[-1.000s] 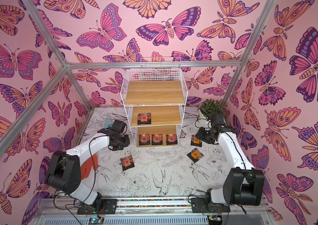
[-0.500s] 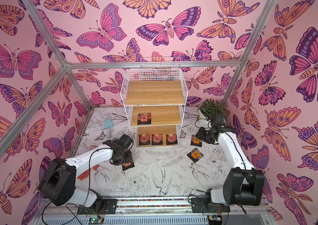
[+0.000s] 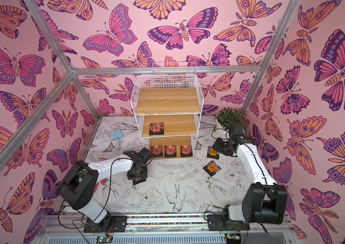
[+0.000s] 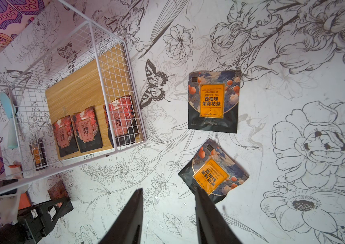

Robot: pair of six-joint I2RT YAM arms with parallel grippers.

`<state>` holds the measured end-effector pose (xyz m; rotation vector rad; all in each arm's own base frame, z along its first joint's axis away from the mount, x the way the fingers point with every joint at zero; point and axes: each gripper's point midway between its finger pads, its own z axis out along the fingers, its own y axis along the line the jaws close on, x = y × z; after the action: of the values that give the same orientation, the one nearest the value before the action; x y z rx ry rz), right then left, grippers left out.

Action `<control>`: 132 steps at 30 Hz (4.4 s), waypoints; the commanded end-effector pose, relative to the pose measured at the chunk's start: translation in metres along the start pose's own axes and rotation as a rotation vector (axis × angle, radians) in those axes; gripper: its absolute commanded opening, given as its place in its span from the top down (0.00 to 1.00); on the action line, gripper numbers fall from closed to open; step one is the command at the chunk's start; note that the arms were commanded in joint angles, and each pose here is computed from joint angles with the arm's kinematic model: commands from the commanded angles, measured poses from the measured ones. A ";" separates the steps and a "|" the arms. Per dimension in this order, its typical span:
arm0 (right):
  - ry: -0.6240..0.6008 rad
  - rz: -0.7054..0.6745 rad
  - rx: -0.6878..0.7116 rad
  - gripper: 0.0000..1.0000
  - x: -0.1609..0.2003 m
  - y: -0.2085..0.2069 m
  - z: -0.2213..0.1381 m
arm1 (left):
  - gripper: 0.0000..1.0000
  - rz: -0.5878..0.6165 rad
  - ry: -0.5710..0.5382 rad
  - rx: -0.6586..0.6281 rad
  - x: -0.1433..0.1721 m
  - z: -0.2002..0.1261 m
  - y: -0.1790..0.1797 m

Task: Remove the tea bags from the shelf
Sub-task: Move the tea bag to the center of the board, then adjust the tea bag at the center of the board.

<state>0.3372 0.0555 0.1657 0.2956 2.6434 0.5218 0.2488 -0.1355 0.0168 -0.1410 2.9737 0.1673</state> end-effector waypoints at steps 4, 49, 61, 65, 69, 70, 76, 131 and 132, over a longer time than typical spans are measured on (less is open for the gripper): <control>-0.022 -0.010 -0.002 0.55 -0.005 0.002 -0.010 | 0.42 0.014 0.018 -0.085 0.010 0.009 0.016; -0.020 -0.010 -0.002 0.55 -0.006 0.002 -0.011 | 0.36 -0.079 0.037 -0.061 -0.010 0.000 0.058; -0.019 -0.013 0.000 0.55 -0.006 0.002 -0.010 | 0.35 -0.098 0.052 -0.124 -0.015 0.012 0.071; -0.020 -0.012 0.003 0.55 -0.006 0.002 -0.011 | 0.35 -0.116 0.059 -0.122 -0.016 0.014 0.076; -0.017 -0.011 0.005 0.55 -0.006 0.001 -0.010 | 0.35 -0.122 0.049 -0.122 -0.018 0.012 0.080; -0.017 -0.010 0.004 0.55 -0.006 0.001 -0.010 | 0.34 -0.126 0.047 -0.122 -0.018 0.012 0.081; -0.015 -0.011 0.006 0.55 -0.005 0.001 -0.010 | 0.34 -0.143 0.037 -0.088 -0.023 0.011 0.081; 0.370 0.074 0.240 0.52 0.136 -0.051 0.094 | 0.28 -0.145 -0.123 0.167 -0.025 -0.055 0.050; 0.374 0.075 0.251 0.52 0.138 -0.053 0.093 | 0.28 -0.145 -0.122 0.166 -0.025 -0.055 0.051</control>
<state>0.2609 0.0886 0.0227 0.3795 3.0330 0.4140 0.2665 -0.0902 0.0834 -0.3082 2.8128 -0.0811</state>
